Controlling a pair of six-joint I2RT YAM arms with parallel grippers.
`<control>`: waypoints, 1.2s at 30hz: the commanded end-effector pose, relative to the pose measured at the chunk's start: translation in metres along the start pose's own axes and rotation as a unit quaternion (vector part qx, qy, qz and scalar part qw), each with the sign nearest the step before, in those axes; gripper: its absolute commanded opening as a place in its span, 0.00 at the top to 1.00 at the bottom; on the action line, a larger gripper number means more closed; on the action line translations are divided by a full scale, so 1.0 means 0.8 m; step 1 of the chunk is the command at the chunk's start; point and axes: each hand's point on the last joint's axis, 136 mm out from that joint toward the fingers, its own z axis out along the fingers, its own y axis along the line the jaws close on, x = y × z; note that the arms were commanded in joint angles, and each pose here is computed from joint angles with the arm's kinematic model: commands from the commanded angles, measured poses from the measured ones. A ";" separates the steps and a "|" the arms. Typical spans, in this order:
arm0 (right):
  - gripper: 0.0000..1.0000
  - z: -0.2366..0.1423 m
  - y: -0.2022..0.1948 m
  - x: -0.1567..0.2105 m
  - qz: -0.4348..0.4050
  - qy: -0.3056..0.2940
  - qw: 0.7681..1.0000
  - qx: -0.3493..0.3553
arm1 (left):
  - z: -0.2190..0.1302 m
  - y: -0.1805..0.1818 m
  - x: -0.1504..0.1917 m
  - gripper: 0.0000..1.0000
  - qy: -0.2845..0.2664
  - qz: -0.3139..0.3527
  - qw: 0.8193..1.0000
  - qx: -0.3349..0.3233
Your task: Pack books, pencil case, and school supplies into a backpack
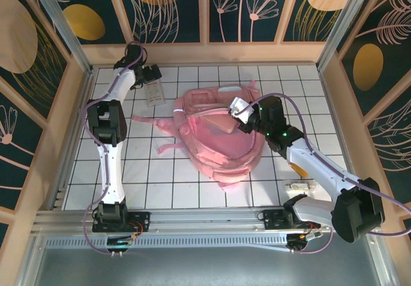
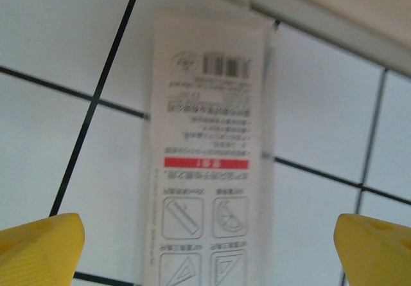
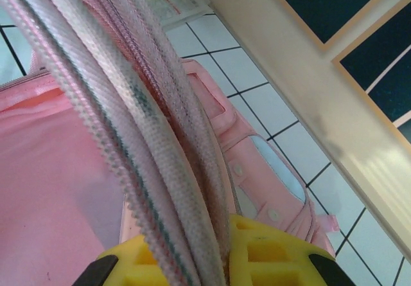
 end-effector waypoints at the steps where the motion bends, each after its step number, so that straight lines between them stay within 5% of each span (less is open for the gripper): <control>1: 1.00 -0.018 -0.016 -0.041 0.001 -0.043 0.999 0.029 | 0.011 0.015 0.033 0.01 0.043 0.034 0.996 -0.065; 11: 1.00 -0.015 0.001 -0.050 -0.031 -0.033 0.999 0.013 | 0.064 0.016 0.097 0.06 0.112 0.037 0.989 -0.093; 15: 1.00 -0.014 0.001 -0.051 -0.032 -0.032 0.999 0.018 | 0.083 0.022 0.124 0.29 0.145 0.036 0.985 -0.091; 19: 1.00 -0.014 -0.005 -0.052 -0.026 -0.028 0.999 0.028 | 0.078 0.040 0.120 0.67 0.131 0.047 0.981 -0.132; 30: 1.00 -0.015 -0.007 -0.059 -0.020 -0.037 0.999 0.029 | -0.024 0.026 0.054 0.92 0.062 0.081 0.987 -0.128; 36: 1.00 -0.015 -0.014 -0.066 -0.014 -0.046 0.998 0.036 | -0.093 0.015 0.072 0.95 0.057 0.076 0.993 -0.069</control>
